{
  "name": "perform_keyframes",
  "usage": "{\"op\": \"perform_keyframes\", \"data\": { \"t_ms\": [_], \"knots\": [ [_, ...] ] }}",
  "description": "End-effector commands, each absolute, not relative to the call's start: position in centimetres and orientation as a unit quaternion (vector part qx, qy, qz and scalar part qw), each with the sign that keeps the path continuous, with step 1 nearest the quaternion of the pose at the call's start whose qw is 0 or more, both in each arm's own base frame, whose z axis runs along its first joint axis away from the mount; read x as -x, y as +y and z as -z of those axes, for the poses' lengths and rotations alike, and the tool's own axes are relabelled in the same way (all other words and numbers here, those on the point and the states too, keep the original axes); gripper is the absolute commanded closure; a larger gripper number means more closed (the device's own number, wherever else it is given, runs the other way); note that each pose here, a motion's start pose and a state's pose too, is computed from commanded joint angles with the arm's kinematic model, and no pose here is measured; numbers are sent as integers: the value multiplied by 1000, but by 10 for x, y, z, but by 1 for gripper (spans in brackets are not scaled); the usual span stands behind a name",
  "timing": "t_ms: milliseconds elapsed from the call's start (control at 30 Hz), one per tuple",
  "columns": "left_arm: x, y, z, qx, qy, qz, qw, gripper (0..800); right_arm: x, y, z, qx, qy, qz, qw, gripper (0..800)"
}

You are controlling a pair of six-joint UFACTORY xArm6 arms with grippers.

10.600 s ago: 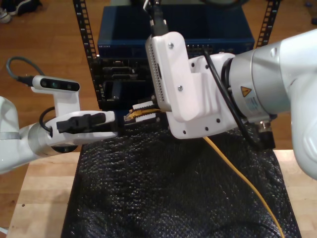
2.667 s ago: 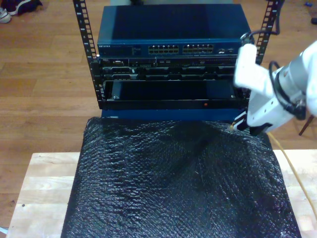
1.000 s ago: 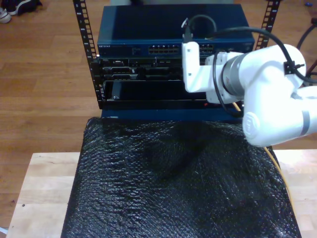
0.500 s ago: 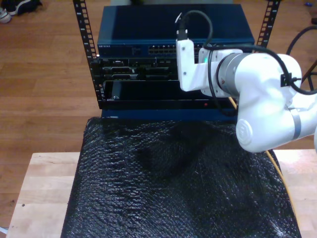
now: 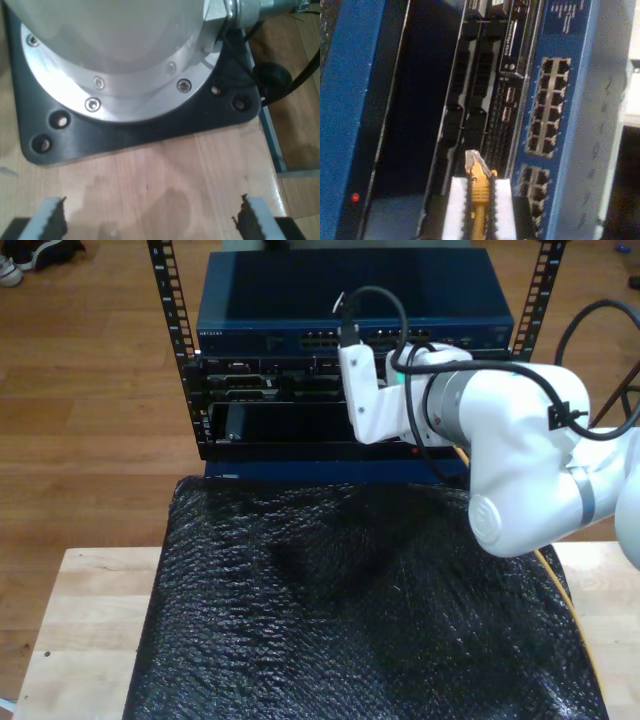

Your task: Grab the cable and plug it in

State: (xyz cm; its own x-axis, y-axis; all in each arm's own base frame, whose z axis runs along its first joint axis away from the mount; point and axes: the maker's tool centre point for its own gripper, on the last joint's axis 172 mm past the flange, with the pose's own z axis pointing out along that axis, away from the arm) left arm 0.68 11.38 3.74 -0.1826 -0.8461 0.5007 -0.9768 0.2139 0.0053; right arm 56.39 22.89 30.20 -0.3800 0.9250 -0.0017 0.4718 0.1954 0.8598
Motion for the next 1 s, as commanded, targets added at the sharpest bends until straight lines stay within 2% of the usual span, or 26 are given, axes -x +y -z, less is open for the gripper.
{"op": "perform_keyframes", "data": {
  "t_ms": [300,667,1000],
  "knots": [
    [-7,114,-37,-606,-752,-161,204,1,-566,231,-303,-476,722,-416,282,800],
    [-7,114,-37,-606,-752,-161,204,2,-570,244,-340,-427,692,-485,323,800],
    [-7,114,-37,-606,-752,-161,204,1,-577,248,-332,-424,672,-510,328,800]
  ]
}}
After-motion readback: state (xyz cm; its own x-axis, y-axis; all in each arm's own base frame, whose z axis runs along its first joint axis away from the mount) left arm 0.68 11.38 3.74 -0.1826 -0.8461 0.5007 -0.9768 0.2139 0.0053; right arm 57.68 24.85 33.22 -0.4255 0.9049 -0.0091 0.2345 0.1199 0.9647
